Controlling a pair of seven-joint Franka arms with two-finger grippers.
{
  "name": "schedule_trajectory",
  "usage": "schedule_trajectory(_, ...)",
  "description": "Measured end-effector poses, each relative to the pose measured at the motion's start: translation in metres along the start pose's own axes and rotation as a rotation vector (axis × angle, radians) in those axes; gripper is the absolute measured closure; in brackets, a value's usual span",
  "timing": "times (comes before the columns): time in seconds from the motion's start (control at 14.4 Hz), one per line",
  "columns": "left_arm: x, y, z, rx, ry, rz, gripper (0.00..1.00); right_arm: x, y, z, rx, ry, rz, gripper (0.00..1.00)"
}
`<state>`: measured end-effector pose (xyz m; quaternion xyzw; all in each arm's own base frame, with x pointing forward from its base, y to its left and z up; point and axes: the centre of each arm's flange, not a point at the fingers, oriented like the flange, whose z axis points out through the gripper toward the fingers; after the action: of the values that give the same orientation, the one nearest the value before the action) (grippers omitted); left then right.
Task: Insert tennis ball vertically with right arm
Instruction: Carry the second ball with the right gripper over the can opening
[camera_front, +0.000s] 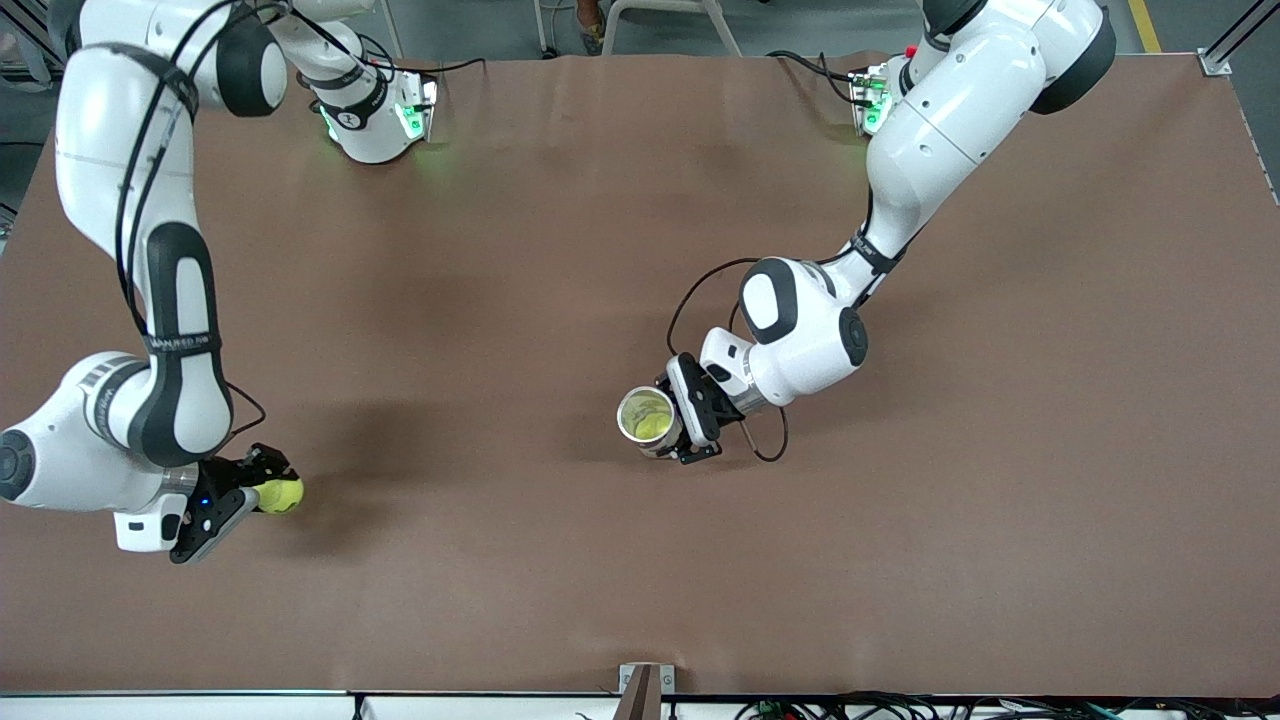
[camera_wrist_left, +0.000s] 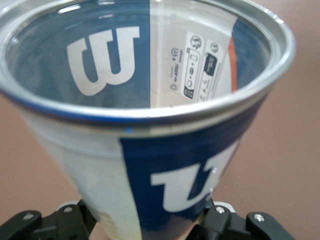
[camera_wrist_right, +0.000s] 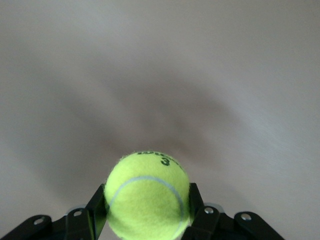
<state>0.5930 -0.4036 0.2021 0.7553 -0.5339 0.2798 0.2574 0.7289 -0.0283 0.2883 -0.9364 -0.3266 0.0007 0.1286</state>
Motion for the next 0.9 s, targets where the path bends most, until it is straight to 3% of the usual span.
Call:
schedule_trajectory(0.28, 0.0, 0.0, 0.0, 0.0, 0.0, 0.0, 0.23, 0.091, -0.152, -0.076, 0.097, 0.09, 0.249, 0.33)
schedule_trajectory(0.48, 0.0, 0.0, 0.0, 0.0, 0.0, 0.0, 0.23, 0.141, -0.256, -0.069, 0.213, 0.106, 0.442, 0.33)
schedule_trajectory(0.9, 0.0, 0.0, 0.0, 0.0, 0.0, 0.0, 0.23, 0.191, -0.371, -0.058, 0.246, 0.193, 0.73, 0.33)
